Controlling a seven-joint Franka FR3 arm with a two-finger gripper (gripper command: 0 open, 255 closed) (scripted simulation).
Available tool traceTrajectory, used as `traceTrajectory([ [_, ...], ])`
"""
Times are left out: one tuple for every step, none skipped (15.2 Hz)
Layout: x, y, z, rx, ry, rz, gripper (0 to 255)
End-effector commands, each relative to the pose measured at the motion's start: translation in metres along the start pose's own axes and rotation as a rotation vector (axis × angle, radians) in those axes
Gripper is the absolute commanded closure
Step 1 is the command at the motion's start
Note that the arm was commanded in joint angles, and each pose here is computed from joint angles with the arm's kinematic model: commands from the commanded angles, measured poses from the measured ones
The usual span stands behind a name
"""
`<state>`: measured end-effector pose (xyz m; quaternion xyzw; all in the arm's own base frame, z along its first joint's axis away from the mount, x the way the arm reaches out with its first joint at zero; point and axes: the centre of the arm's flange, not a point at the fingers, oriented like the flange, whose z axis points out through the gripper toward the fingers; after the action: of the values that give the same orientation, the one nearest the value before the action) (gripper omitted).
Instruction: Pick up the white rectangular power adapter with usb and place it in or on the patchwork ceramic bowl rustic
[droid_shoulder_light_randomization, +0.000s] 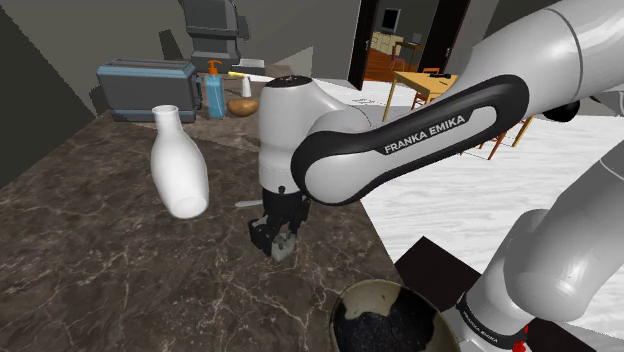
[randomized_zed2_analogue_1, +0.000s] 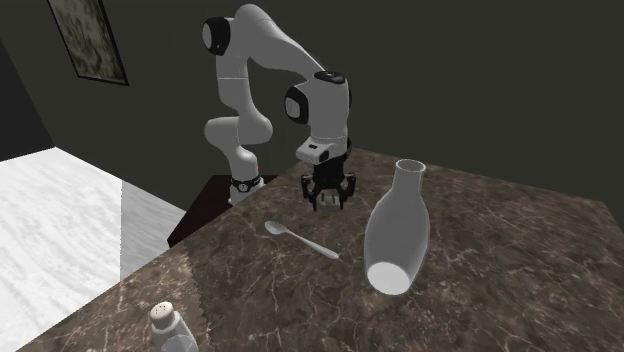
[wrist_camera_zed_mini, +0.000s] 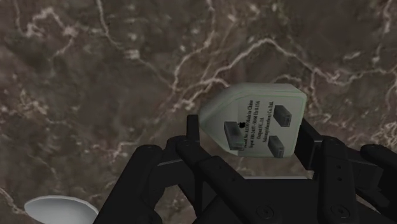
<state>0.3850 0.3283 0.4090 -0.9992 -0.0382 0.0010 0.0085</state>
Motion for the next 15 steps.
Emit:
traceTrajectory([
  [0.000, 0.000, -0.007, 0.000, -0.001, 0.000, 255],
  [0.000, 0.000, -0.013, 0.000, -0.001, 0.000, 255],
  [0.000, -0.001, -0.018, 0.000, -0.001, 0.000, 255],
  [0.000, -0.001, -0.023, 0.000, -0.001, 0.000, 255],
  [0.000, -0.001, -0.029, 0.000, -0.001, 0.000, 255],
  [0.000, -0.001, -0.034, 0.000, -0.001, 0.000, 255],
  [0.000, -0.001, -0.039, 0.000, -0.001, 0.000, 255],
  [0.000, -0.001, -0.044, 0.000, -0.001, 0.000, 255],
  [0.000, -0.001, -0.050, 0.000, -0.001, 0.000, 255],
  [0.000, -0.001, -0.055, 0.000, -0.001, 0.000, 255],
  [0.000, -0.001, -0.060, 0.000, -0.001, 0.000, 255],
  [0.000, -0.001, -0.065, 0.000, -0.001, 0.000, 255],
  [0.000, -0.001, -0.071, 0.000, -0.001, 0.000, 255],
  [0.000, -0.002, -0.076, 0.000, -0.001, 0.000, 255],
  [0.000, -0.002, -0.081, 0.000, -0.001, 0.000, 255],
])
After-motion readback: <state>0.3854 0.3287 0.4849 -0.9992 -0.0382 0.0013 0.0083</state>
